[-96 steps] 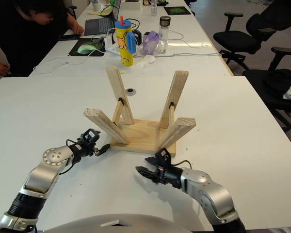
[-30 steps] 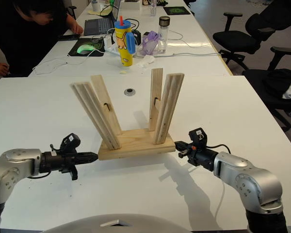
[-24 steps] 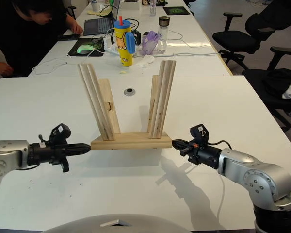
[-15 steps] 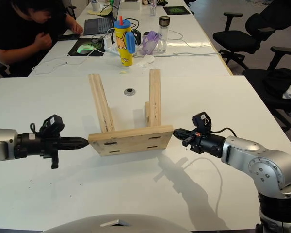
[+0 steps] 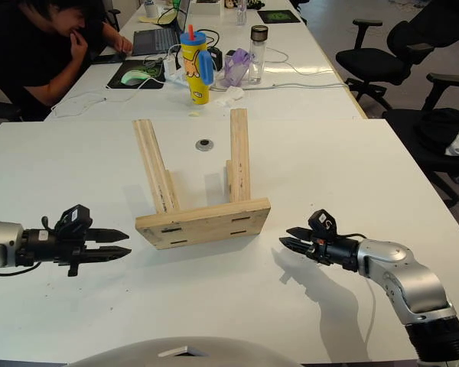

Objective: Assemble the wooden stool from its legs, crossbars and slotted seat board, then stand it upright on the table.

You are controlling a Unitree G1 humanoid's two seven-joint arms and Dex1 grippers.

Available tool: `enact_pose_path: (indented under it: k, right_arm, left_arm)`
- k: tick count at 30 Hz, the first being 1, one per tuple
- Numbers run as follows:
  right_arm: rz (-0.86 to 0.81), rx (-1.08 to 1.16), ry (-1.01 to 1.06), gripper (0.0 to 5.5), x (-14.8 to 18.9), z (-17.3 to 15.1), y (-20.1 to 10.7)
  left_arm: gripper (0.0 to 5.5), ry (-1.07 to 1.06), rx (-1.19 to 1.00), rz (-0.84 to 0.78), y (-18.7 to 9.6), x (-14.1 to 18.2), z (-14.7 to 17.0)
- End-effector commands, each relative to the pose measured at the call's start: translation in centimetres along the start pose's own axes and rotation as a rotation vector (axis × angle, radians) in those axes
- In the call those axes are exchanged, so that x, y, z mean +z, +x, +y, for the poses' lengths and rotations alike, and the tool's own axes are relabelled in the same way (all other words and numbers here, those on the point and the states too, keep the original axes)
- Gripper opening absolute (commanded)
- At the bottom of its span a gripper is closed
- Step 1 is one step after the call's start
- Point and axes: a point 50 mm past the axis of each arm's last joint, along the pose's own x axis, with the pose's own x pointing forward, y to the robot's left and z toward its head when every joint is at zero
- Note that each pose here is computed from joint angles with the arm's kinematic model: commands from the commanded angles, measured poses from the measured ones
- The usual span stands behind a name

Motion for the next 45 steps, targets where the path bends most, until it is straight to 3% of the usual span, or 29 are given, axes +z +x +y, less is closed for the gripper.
enact_pose_path:
  k: [1,6,20,24,34,37,40,45]
  right_arm:
    - [-0.032,-0.003,-0.014,2.38,0.3,-0.1,0.6]
    - [-0.041,0.007,-0.019,3.16,0.4,0.1,1.1]
    - [-0.031,0.029,-0.03,5.35,0.4,0.2,2.2]
    - [-0.025,0.023,-0.031,5.39,0.4,0.1,2.5]
    - [-0.033,-0.002,-0.001,5.4,0.0,0.1,3.0]
    - [-0.035,-0.005,0.007,5.4,-0.2,0.2,3.2]
    - [-0.036,-0.021,0.009,5.4,-0.4,0.1,3.3]
    - [-0.048,-0.045,0.021,5.4,-0.5,0.0,3.3]
  left_arm:
    - [2.59,0.014,-0.026,-0.086,0.6,0.6,-0.3]
    - [3.2,0.08,0.008,-0.082,1.6,0.2,0.7]
    - [3.2,0.134,-0.042,-0.126,4.0,0.3,1.3]
    - [3.2,0.133,-0.056,-0.12,4.3,0.3,1.7]
    - [1.78,0.099,-0.09,-0.103,4.6,0.0,2.1]
    - [1.7,0.098,-0.105,-0.127,4.7,0.6,2.0]
    - [1.69,0.021,-0.095,-0.27,4.7,2.5,2.3]
    - [1.57,-0.32,-0.135,-0.821,2.2,8.8,3.7]
